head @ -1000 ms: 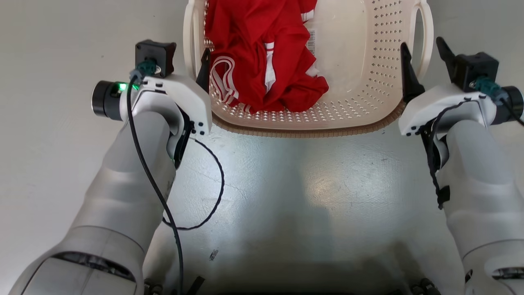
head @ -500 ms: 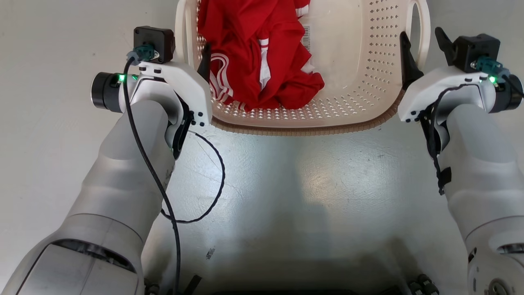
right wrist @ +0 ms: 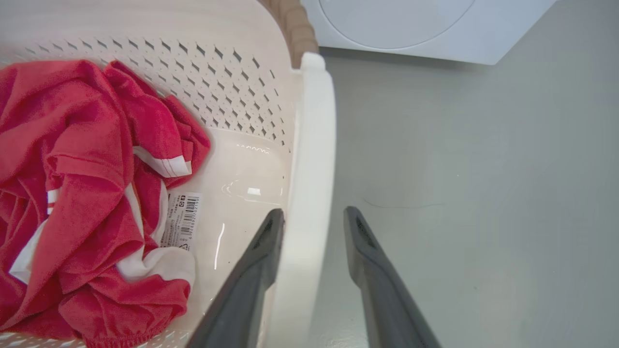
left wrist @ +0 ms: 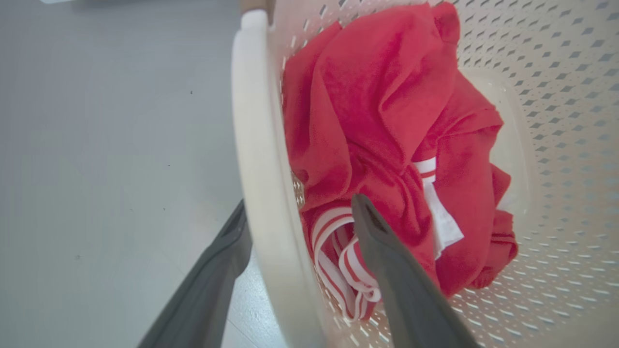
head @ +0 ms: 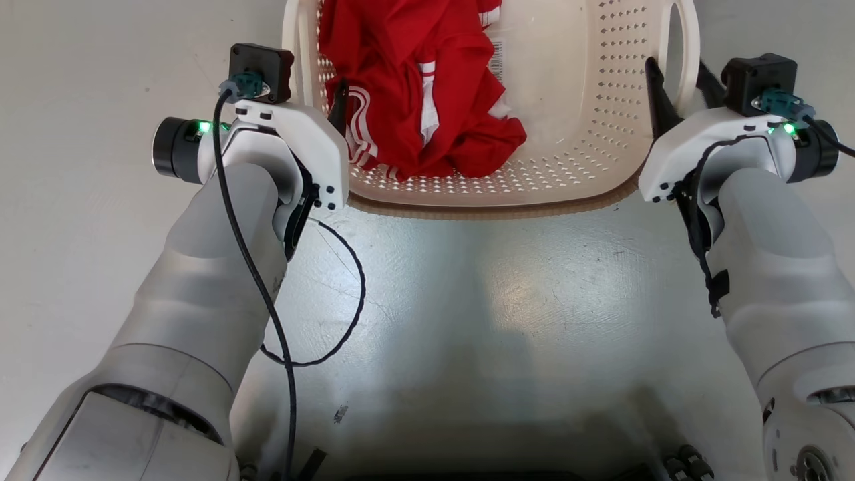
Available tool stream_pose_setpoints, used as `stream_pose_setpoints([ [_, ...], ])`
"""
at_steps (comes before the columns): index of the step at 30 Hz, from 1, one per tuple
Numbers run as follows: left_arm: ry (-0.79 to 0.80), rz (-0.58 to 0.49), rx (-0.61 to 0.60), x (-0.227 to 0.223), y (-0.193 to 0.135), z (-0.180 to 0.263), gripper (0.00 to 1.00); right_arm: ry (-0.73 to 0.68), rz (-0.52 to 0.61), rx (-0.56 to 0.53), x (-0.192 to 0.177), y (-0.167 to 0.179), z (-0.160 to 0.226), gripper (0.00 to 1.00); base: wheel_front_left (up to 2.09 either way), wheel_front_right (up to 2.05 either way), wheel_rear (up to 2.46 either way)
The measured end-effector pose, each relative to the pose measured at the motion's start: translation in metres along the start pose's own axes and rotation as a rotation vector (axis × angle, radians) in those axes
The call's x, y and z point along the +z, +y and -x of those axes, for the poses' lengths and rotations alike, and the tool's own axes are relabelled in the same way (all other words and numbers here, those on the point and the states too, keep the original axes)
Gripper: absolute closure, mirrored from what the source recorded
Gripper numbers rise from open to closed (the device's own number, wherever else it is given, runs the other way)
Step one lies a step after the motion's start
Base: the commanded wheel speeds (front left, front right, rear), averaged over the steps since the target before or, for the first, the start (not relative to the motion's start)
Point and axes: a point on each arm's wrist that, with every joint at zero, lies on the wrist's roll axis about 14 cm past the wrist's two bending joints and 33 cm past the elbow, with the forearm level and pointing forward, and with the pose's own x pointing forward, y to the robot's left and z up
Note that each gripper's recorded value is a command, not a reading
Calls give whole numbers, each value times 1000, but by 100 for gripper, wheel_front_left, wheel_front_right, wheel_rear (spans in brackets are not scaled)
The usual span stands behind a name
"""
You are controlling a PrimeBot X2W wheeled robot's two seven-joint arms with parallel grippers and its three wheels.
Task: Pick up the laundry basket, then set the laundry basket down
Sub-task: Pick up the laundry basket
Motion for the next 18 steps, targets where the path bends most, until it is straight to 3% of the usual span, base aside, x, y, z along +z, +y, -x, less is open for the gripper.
stream_pose_setpoints([
  [1, 2, -4, -2, -1, 0, 0, 0, 1, 4, 6, 0, 2, 0, 89, 0, 0, 0],
  [2, 3, -7, -4, 0, -1, -1, 24, 3, 5, 12, 0, 3, -1, 100, 0, 0, 0],
  [3, 3, -16, -8, 0, -2, -1, 59, 3, 3, 16, 1, 5, -1, 100, 0, 0, 0],
  [5, -4, -34, -8, 3, -3, -2, 100, 0, -18, 14, 2, 5, -1, 100, 0, 0, 0],
  [18, -17, -29, 11, 12, -6, 13, 100, 3, -33, 52, 9, 18, 13, 100, 0, 0, 0],
])
